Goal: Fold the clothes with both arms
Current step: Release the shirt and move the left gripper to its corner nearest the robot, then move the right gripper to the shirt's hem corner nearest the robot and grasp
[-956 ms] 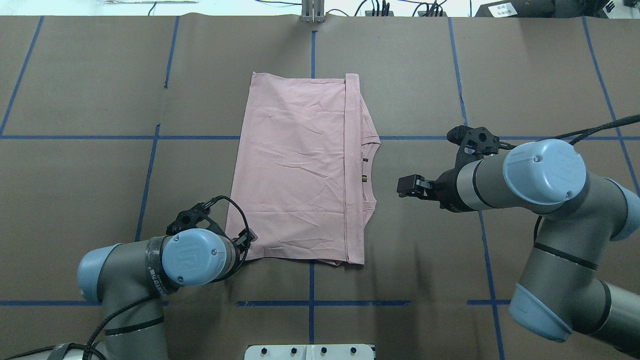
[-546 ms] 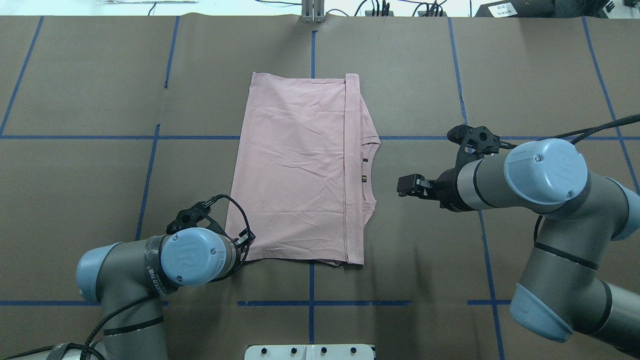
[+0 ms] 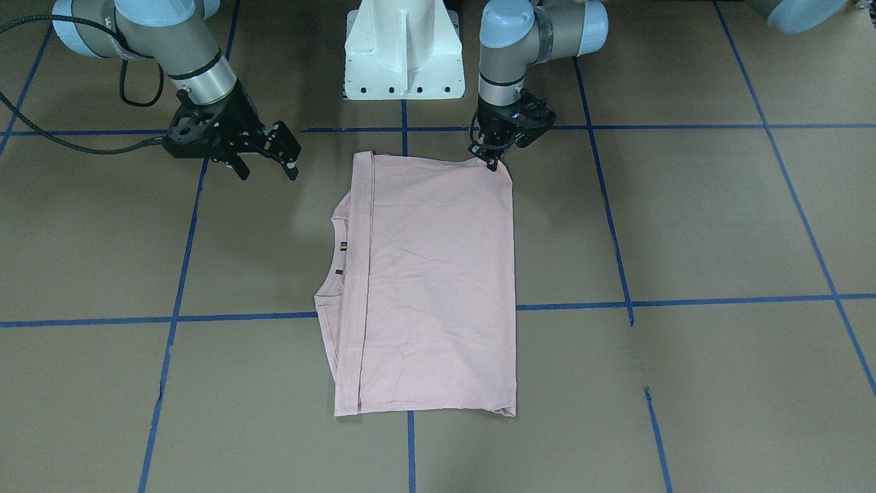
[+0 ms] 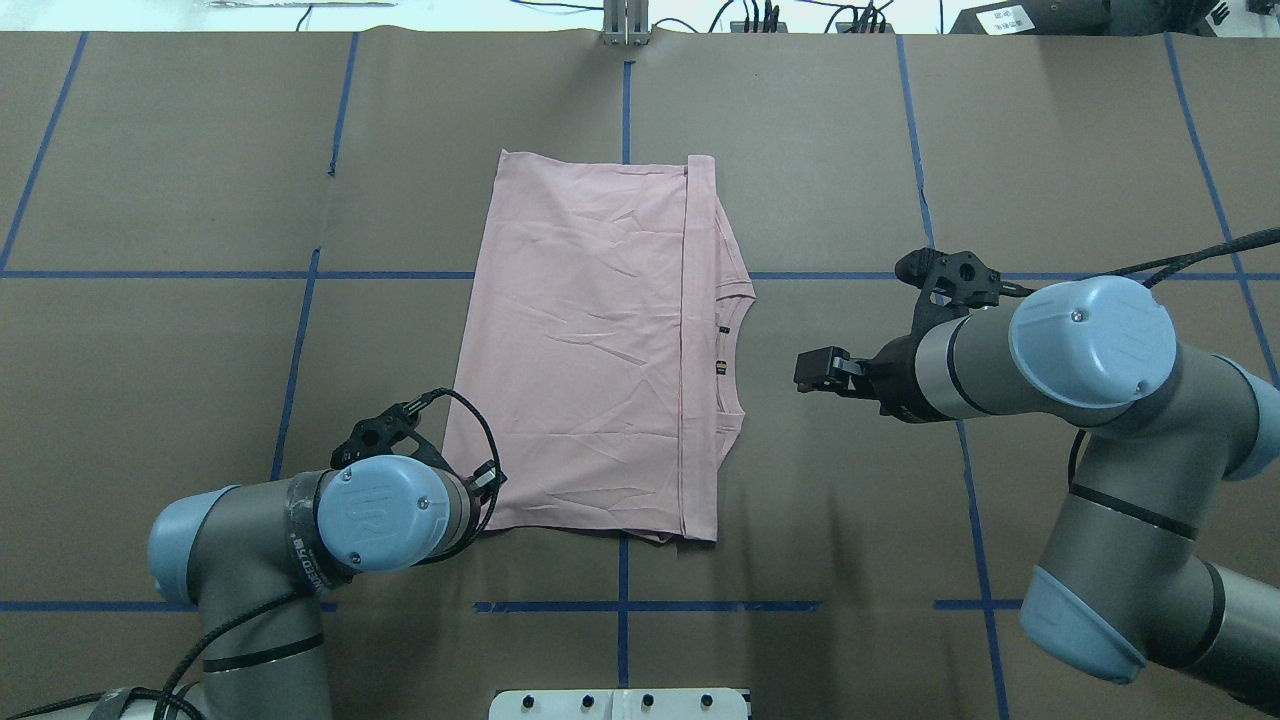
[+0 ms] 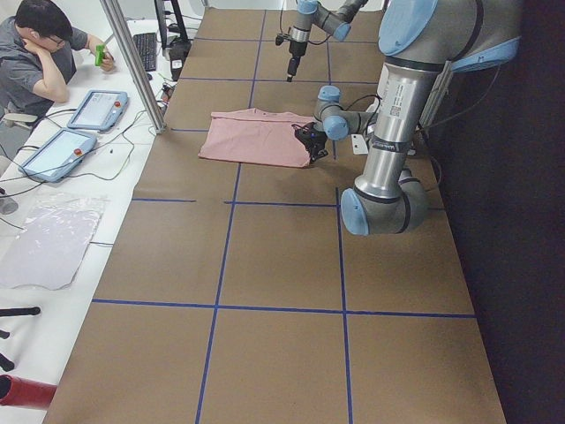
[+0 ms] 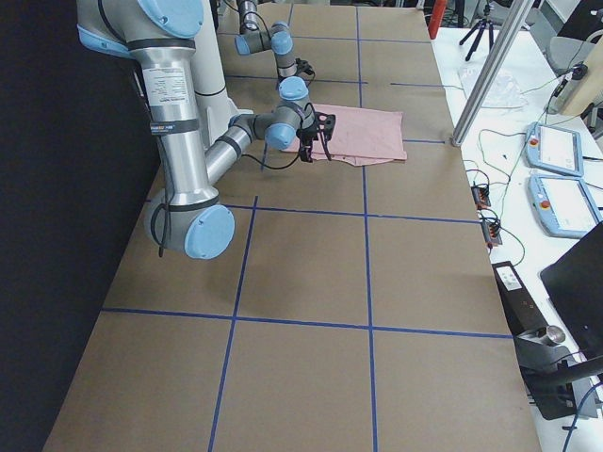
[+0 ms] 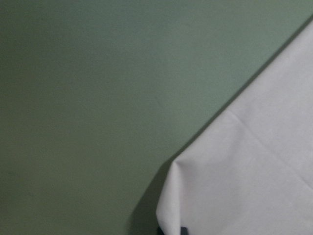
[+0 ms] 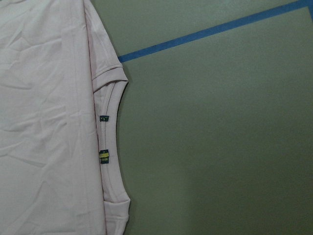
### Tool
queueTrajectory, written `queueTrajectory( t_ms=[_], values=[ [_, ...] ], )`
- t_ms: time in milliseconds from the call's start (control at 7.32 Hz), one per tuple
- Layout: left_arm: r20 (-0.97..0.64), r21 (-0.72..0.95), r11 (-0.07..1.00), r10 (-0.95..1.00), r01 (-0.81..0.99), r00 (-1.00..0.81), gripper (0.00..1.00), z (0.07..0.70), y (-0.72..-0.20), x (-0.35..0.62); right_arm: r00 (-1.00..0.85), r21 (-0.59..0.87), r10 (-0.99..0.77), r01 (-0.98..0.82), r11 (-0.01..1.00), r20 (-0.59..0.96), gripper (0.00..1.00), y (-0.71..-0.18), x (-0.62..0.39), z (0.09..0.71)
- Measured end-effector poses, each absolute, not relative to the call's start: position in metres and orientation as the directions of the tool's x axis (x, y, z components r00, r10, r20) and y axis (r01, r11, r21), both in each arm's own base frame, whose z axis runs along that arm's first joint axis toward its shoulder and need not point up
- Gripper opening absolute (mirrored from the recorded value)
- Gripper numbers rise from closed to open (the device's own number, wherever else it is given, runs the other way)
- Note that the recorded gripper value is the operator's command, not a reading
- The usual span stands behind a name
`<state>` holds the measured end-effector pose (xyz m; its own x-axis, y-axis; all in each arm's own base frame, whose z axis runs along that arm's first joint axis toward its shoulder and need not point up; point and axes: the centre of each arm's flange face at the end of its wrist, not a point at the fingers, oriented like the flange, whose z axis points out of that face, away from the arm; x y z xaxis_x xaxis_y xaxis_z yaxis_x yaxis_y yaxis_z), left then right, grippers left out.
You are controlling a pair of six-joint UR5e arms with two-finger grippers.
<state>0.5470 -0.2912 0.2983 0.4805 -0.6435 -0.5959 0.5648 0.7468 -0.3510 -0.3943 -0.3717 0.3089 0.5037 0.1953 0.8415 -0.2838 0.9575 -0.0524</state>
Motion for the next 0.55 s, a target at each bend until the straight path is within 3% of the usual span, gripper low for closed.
queueTrajectory(
  t_ms=[546],
  values=[
    [-0.635, -0.331, 0.782, -0.598, 0.527, 0.488, 0.00, 0.264, -0.284, 0.520, 0.509, -0.085, 0.209, -0.257, 0.963, 0.835, 1.00, -0.356, -0.411, 0.311]
  ],
)
